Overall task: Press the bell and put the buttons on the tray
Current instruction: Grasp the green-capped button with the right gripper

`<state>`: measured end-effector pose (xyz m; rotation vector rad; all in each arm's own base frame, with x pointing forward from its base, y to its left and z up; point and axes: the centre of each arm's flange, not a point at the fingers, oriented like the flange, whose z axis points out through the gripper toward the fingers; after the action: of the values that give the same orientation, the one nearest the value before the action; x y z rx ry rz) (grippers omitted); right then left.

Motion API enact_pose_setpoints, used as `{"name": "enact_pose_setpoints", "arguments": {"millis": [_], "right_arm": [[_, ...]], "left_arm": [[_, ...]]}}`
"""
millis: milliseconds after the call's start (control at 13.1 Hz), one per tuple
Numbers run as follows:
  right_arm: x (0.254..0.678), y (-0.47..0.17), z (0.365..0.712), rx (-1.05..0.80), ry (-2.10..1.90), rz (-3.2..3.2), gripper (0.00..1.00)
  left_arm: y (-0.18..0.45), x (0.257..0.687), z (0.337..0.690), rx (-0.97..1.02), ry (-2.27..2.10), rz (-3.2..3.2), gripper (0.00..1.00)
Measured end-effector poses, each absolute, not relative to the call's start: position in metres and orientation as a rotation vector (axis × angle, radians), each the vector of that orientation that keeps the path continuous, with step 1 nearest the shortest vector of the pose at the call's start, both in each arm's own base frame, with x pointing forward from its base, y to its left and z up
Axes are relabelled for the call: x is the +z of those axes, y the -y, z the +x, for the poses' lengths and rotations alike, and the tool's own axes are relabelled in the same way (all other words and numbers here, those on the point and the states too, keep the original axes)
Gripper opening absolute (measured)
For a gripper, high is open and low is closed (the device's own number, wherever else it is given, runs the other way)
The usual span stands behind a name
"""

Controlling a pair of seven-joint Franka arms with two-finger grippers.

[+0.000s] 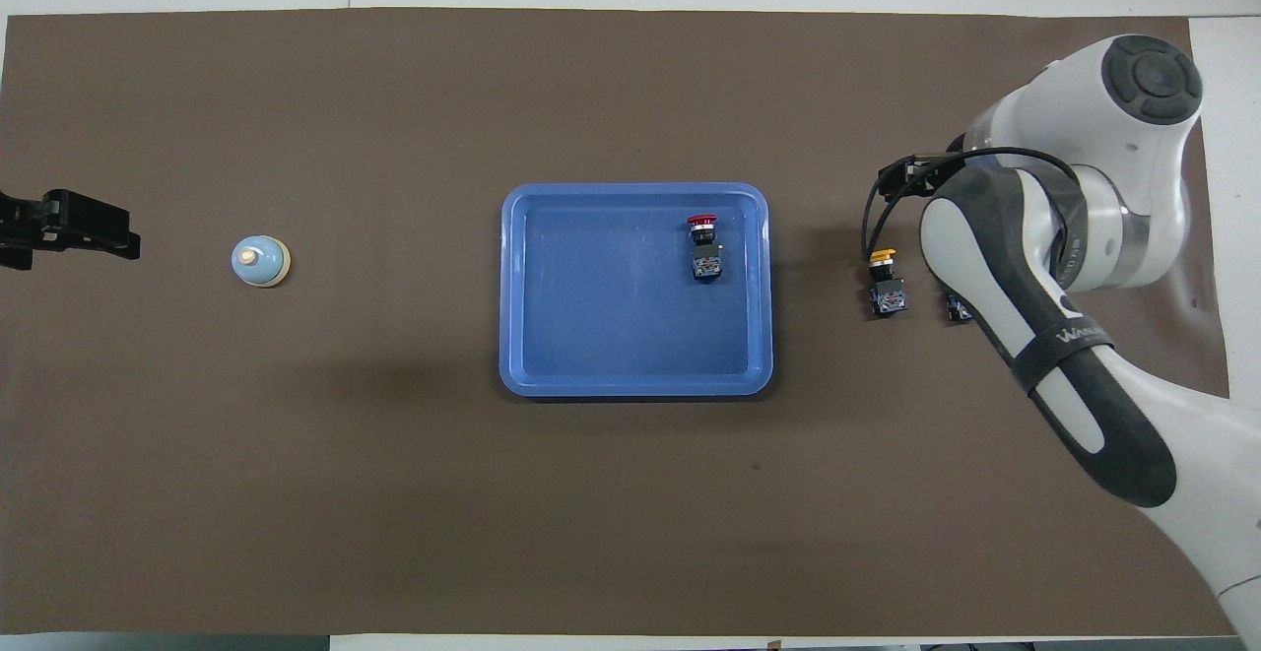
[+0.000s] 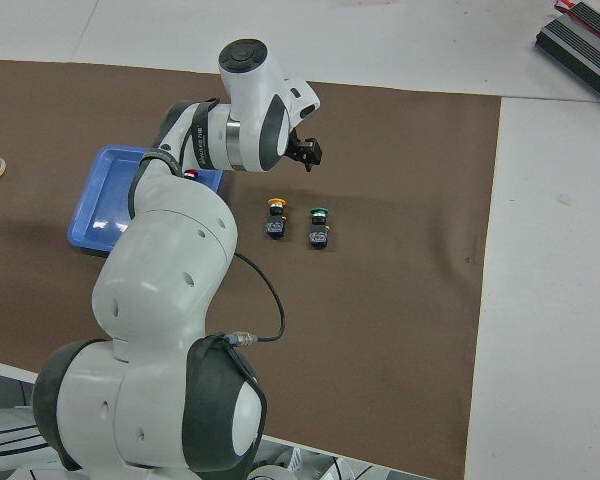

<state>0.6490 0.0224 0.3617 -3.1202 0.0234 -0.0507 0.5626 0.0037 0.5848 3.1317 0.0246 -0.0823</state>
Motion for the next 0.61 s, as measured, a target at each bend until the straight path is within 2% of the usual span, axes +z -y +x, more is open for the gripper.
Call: {"name": "enact_pose_setpoints", "arguments": {"millis": [228, 608], "right_arm": [[0.337, 0.019, 0.630, 0.006, -0.001, -3.121, 1.00], [0.306, 0.012, 0.601, -0.022, 0.075, -3.121, 1.00]], "left_arm": [[-0.004, 0.585, 0.563, -0.082, -0.025, 3.132, 1.00], [-0.004, 0.585, 0.563, -0.082, -0.025, 3.132, 1.00]]}}
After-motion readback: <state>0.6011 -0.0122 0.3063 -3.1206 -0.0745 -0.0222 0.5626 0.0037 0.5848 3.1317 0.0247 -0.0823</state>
